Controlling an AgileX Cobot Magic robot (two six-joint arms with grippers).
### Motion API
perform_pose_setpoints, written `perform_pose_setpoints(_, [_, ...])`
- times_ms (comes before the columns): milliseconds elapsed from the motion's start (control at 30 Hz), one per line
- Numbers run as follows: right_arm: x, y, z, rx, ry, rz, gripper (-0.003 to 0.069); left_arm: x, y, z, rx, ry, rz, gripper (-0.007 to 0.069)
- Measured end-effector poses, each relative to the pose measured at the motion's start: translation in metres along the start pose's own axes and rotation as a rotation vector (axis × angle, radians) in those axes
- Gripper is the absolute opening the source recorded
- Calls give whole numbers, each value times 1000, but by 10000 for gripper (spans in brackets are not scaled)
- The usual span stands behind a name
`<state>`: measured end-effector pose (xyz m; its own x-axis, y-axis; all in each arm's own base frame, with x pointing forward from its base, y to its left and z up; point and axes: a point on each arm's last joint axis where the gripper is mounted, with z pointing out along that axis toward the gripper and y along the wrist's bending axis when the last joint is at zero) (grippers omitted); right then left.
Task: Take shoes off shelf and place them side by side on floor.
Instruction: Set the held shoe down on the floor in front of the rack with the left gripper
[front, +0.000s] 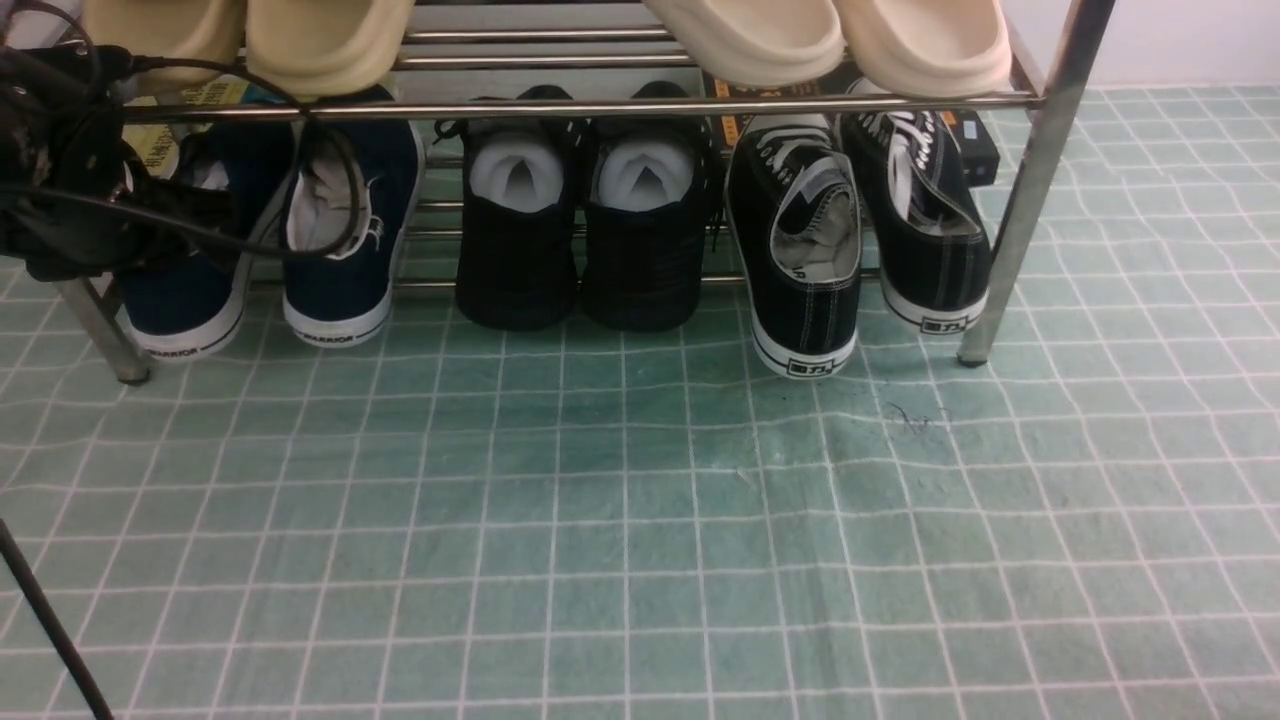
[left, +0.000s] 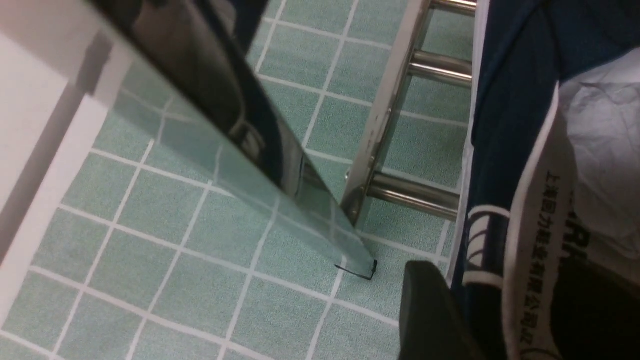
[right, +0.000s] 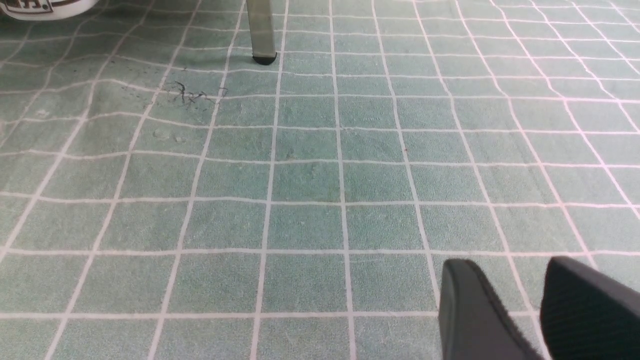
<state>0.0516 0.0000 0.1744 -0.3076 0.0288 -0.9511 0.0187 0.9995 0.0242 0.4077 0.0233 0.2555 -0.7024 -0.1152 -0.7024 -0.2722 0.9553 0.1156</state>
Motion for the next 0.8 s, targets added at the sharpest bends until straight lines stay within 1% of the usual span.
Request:
perform_pose_setpoints(333, [0, 0, 0, 0, 0, 0, 237, 5, -3, 14, -5, 23, 18, 356])
perform_pose_setpoints(467, [0, 0, 0, 0, 0, 0, 237, 4, -2, 12, -8, 19, 20, 313])
perform_pose_setpoints(533, [0, 0, 0, 0, 0, 0, 237, 3, -2, 11, -8, 12, 23, 243])
perform_pose_setpoints(567, [0, 0, 0, 0, 0, 0, 237, 3, -2, 11, -8, 12, 23, 237])
perform_pose_setpoints(633, [0, 0, 0, 0, 0, 0, 237, 4, -1, 11, -20, 29, 24, 151])
perform_pose_setpoints(667, [0, 0, 0, 0, 0, 0, 237, 5, -1, 11, -22, 32, 24, 151])
perform_pose_setpoints(700, [0, 0, 0, 0, 0, 0, 237, 6, 0, 10, -35, 46, 27, 89])
perform_pose_setpoints(767, [0, 0, 0, 0, 0, 0, 237, 7, 2, 9, -52, 66, 24, 48])
perform_pose_setpoints(800, [0, 0, 0, 0, 0, 0, 237, 7, 2, 9, -55, 69, 24, 46])
